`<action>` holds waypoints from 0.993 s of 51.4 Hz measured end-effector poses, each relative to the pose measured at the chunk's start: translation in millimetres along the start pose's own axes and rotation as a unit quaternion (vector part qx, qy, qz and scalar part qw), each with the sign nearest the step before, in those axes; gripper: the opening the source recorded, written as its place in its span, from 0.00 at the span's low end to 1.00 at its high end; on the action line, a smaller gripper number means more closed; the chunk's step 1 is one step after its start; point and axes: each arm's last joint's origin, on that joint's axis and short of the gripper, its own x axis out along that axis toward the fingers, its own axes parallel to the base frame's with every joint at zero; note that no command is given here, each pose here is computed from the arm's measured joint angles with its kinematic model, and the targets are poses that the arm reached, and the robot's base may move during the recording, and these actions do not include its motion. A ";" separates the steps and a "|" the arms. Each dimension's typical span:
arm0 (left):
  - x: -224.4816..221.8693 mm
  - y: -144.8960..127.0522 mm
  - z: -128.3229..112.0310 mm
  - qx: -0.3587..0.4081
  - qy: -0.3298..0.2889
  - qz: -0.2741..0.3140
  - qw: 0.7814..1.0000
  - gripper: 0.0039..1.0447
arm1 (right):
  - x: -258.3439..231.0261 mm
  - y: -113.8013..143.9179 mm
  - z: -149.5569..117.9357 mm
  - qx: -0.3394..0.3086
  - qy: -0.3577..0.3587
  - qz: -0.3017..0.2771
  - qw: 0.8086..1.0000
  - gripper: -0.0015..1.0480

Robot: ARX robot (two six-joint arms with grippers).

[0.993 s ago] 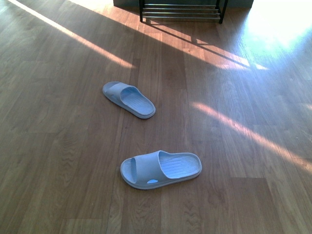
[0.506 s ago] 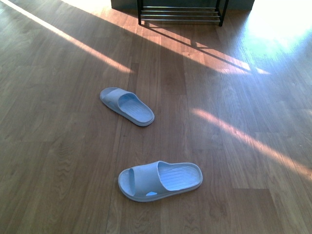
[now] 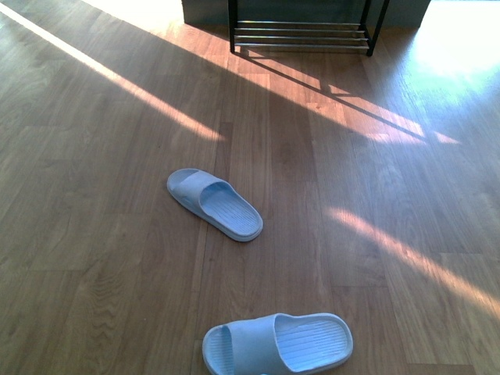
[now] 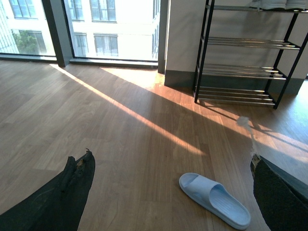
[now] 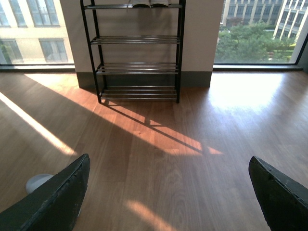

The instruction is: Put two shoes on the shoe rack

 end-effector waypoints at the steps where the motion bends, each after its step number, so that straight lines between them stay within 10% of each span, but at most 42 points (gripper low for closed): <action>1: 0.0 0.0 0.0 0.000 0.000 0.000 1.000 0.91 | 0.0 0.0 0.0 0.000 0.000 0.000 1.000 0.91; 19: 0.0 0.0 0.0 0.000 0.000 -0.001 1.000 0.91 | 0.5 -0.2 -0.3 -0.002 0.002 0.003 1.000 0.91; 36: 0.0 -0.1 0.0 0.000 0.000 -0.001 1.000 0.91 | 52.7 6.4 -4.2 -0.100 0.073 0.213 0.969 0.91; 51: 0.0 -0.1 0.0 0.000 0.000 -0.001 1.000 0.91 | 128.9 35.7 -79.2 -0.155 0.198 0.310 0.917 0.91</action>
